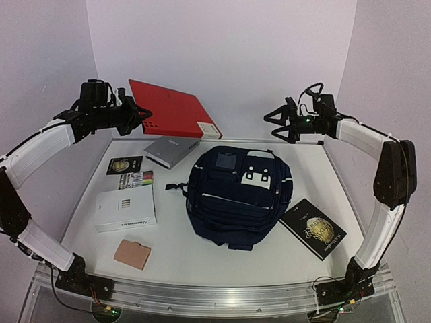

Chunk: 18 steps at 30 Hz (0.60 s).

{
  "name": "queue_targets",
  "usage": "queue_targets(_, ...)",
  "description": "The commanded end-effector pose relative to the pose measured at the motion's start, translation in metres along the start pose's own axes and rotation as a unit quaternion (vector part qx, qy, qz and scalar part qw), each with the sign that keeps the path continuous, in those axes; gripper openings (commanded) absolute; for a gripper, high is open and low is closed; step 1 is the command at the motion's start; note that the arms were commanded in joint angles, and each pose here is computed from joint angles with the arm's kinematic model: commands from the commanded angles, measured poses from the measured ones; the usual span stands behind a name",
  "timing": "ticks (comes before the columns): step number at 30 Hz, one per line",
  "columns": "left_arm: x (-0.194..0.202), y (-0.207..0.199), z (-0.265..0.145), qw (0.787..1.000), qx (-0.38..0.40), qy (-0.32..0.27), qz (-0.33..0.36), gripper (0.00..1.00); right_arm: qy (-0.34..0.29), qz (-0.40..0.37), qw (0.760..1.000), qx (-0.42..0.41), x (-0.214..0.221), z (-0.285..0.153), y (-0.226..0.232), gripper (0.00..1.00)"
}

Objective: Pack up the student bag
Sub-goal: Place the files in the student bag.

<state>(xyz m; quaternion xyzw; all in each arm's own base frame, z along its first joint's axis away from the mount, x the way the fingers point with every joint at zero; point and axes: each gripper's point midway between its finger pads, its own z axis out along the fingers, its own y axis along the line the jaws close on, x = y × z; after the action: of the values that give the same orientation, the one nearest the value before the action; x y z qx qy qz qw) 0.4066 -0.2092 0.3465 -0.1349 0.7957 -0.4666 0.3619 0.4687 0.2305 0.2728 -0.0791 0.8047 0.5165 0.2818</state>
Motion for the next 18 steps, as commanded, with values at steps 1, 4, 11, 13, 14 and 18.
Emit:
queue_targets(1,-0.025,-0.024,-0.037,0.997,-0.001,-0.074,0.012,0.0,0.105,-0.347,0.925,0.112,0.056,-0.011,0.025,0.98)
queue_targets(4,-0.022,-0.014,-0.043,0.996,-0.02,-0.082,-0.006,0.0,0.184,-0.437,0.876,0.091,0.104,0.003,0.031,0.98)
queue_targets(11,-0.026,0.017,-0.076,0.983,-0.086,-0.149,-0.066,0.0,0.311,-0.496,0.811,0.022,0.19,0.046,0.045,0.98)
queue_targets(13,-0.026,0.023,-0.081,0.979,-0.107,-0.155,-0.076,0.0,0.336,-0.5,0.798,0.012,0.213,0.059,0.044,0.98)
queue_targets(14,-0.025,0.024,-0.082,0.979,-0.113,-0.152,-0.076,0.0,0.349,-0.503,0.791,0.008,0.226,0.066,0.042,0.98)
queue_targets(18,-0.024,0.025,-0.084,0.979,-0.123,-0.146,-0.068,0.0,0.383,-0.51,0.77,0.016,0.267,0.094,0.028,0.98)
